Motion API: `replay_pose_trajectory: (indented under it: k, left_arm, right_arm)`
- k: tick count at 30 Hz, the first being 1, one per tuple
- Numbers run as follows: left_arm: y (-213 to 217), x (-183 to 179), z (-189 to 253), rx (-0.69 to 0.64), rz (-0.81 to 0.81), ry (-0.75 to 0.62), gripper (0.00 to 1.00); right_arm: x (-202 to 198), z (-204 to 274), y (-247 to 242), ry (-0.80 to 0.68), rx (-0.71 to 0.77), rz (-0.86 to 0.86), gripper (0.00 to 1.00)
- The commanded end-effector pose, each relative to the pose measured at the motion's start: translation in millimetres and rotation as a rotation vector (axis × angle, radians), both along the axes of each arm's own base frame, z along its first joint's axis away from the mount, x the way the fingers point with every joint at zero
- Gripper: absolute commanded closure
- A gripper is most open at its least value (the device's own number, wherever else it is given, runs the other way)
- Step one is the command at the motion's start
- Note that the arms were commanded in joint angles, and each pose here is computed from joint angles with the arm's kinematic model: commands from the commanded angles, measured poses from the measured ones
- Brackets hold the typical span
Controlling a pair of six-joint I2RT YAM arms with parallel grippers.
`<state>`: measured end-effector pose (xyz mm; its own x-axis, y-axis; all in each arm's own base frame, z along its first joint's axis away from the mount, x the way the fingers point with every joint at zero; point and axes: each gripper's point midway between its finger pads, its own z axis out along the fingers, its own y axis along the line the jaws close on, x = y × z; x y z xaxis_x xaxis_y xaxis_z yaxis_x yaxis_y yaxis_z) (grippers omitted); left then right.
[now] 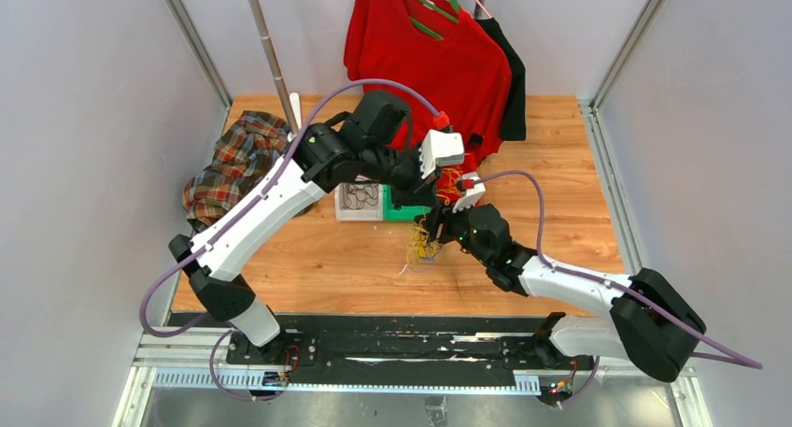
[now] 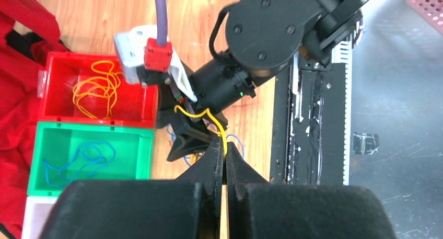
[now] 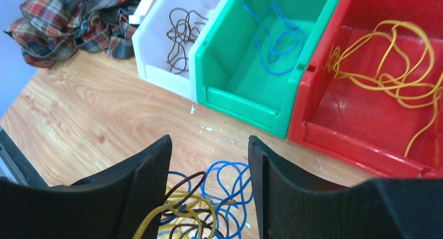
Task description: Untangle the cables
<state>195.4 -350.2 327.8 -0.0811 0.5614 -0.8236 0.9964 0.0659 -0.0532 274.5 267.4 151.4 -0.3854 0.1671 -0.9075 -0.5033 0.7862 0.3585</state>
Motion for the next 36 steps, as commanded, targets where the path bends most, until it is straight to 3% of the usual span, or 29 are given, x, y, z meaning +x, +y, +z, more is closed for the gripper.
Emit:
replay_pose_trajectory:
  k: [1,7,16,26,30,36]
  left_arm:
    - [2.4,-14.5,38.5,-0.097,-0.042,-0.028,1.0]
    - [3.4,-9.7,76.4,-0.167,-0.026,-0.118,1.0]
    - [19.3,5.7,155.9,-0.289,0.04,-0.389,1.0]
    - [43.0,26.7,238.8,-0.412,0.165,-0.706,0.99]
    - [51.6,28.1,257.1,-0.458,0.208,-0.768,1.0]
    - [50.3,20.7,233.6,-0.422,0.167,-0.719,1.0]
  right_arm:
    - [-8.2,-18.0,3.4,0.025,0.004,-0.005,0.46]
    - [-18.0,-52.2,-12.0,0.081,-0.042,-0.039,0.52]
    - [-35.7,-104.0,-43.3,0.155,-0.137,-0.099,0.57]
    - [-43.0,-115.9,-54.5,0.171,-0.18,-0.119,0.58]
    - [-40.9,-93.8,-57.8,0.124,-0.169,-0.129,0.55]
    - [-34.7,4.6,-50.7,-0.084,-0.094,-0.074,0.41]
